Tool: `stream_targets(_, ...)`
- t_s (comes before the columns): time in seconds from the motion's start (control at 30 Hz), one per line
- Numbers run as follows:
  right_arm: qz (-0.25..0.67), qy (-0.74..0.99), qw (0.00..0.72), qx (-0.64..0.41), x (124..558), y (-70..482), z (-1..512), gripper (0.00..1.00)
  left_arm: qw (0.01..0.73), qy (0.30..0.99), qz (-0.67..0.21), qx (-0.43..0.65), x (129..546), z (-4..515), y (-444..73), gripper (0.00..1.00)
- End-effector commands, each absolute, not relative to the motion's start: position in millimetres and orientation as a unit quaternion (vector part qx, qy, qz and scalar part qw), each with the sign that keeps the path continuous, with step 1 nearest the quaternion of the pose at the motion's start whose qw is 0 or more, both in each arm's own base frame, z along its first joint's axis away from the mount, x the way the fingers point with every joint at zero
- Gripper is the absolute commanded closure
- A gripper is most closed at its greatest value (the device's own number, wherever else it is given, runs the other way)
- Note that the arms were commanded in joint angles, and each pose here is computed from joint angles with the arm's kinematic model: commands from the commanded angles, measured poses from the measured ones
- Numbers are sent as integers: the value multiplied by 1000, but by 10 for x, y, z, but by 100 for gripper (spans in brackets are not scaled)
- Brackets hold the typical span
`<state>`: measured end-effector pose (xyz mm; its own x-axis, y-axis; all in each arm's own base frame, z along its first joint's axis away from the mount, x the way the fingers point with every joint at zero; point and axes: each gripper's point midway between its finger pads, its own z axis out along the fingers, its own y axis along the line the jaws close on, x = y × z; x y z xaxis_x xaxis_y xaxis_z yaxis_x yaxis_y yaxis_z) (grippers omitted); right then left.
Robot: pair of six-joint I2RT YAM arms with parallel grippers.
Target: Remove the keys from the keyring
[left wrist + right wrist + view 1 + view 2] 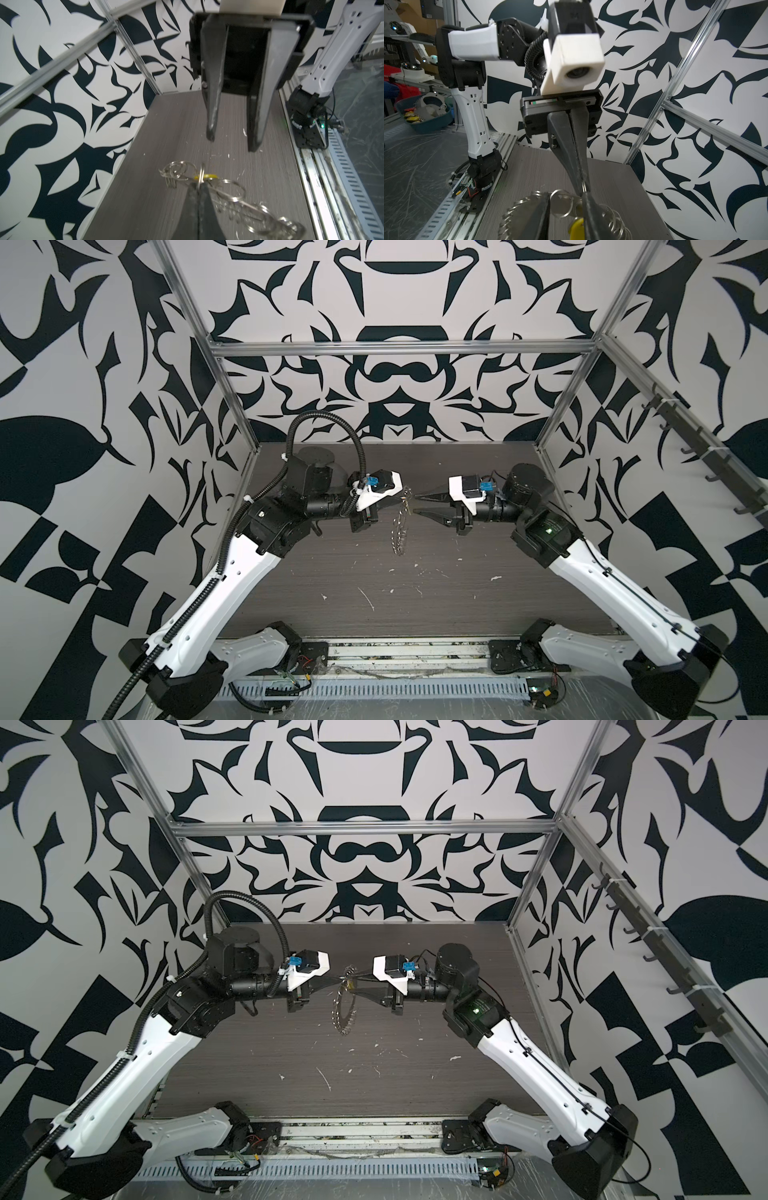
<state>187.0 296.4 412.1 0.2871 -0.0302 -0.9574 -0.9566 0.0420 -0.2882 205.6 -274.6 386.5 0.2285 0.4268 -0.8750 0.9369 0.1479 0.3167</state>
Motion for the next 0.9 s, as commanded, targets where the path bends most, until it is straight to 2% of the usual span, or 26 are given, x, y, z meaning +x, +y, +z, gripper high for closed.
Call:
stream_targets(0.0, 389, 455, 552, -580, 1877, 2938, 4050, 71, 458, 589, -234, 624, 2027, 3686, -2671, 100)
stream_targets(0.37, 409, 473, 520, -582, 2022, 3070, 3941, 72, 442, 585, -245, 634, 1967, 3634, -2727, 100)
stream_targets(0.7, 427, 480, 499, -581, 2049, 3126, 3872, 78, 436, 588, -248, 634, 1967, 3583, -2748, 100)
stream_targets(0.77, 430, 482, 496, -581, 2059, 3137, 3857, 82, 436, 587, -249, 635, 1965, 3580, -2754, 100)
stream_targets(0.87, 428, 485, 496, -580, 2090, 3151, 3816, 97, 441, 584, -253, 632, 1960, 3596, -2763, 100)
